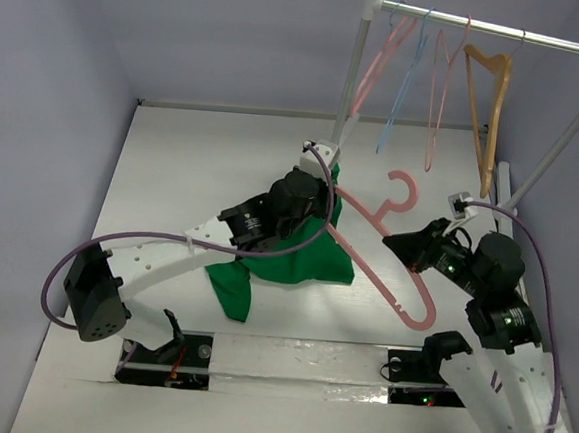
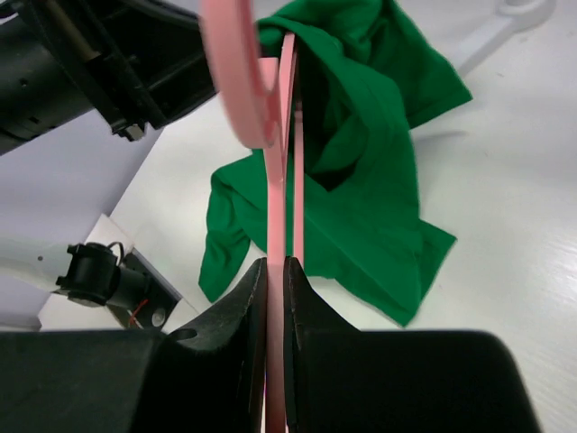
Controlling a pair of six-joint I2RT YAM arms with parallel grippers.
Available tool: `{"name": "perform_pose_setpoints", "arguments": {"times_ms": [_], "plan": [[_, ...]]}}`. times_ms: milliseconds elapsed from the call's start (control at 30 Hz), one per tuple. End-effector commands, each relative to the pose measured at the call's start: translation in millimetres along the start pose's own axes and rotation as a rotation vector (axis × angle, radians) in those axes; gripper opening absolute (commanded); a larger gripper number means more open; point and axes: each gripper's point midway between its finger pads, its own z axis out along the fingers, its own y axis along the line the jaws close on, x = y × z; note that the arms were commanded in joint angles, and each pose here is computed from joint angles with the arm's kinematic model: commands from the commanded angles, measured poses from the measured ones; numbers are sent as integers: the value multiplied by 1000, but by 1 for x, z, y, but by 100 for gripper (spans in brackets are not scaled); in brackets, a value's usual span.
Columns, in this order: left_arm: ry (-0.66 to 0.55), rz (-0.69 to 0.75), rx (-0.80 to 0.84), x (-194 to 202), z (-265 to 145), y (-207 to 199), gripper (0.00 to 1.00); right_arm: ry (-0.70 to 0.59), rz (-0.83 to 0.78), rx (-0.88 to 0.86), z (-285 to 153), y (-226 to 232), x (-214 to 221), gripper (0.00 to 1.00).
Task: Place the t-shirt on the hanger
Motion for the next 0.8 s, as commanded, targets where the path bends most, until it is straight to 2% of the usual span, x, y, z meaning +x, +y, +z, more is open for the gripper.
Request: {"name": "perform_pose_setpoints", "arguments": {"times_ms": [0,33,67,100,167,200,267,333,500,600,767], "plan": [[-107,-81,54,-48,-20,-16,0,-165,-70,32,25,7,-37,0],[-112,-82,68,-50,-24,-22,0,-161,-78,41,33,10,-34,0],[-116,-84,72,-51,-26,-24,0,-123,-113,-20,41,35,-18,0],[-121,-89,65,-53,-28,-22,0,-188,-121,89,51,25,-29,0],[-133,-107,48,-56,-34,-17,0,-199,-154,82,59,45,-24,0],[-133,-113,40,-56,-36,-14,0,-256,-145,110,61,48,-37,0],[-139,-126,19,-56,-42,-7,0,-243,-152,118,73,54,-28,0],[-158,-138,-30,-59,-48,5,0,-295,-138,152,77,55,-32,0],[-187,-144,-166,-57,-55,42,0,-306,-156,200,69,68,-18,0],[-197,-168,-169,-58,-58,51,0,-347,-161,255,57,68,-18,0],[-222,-183,-210,-63,-66,63,0,-343,-180,217,51,86,-13,0]]}}
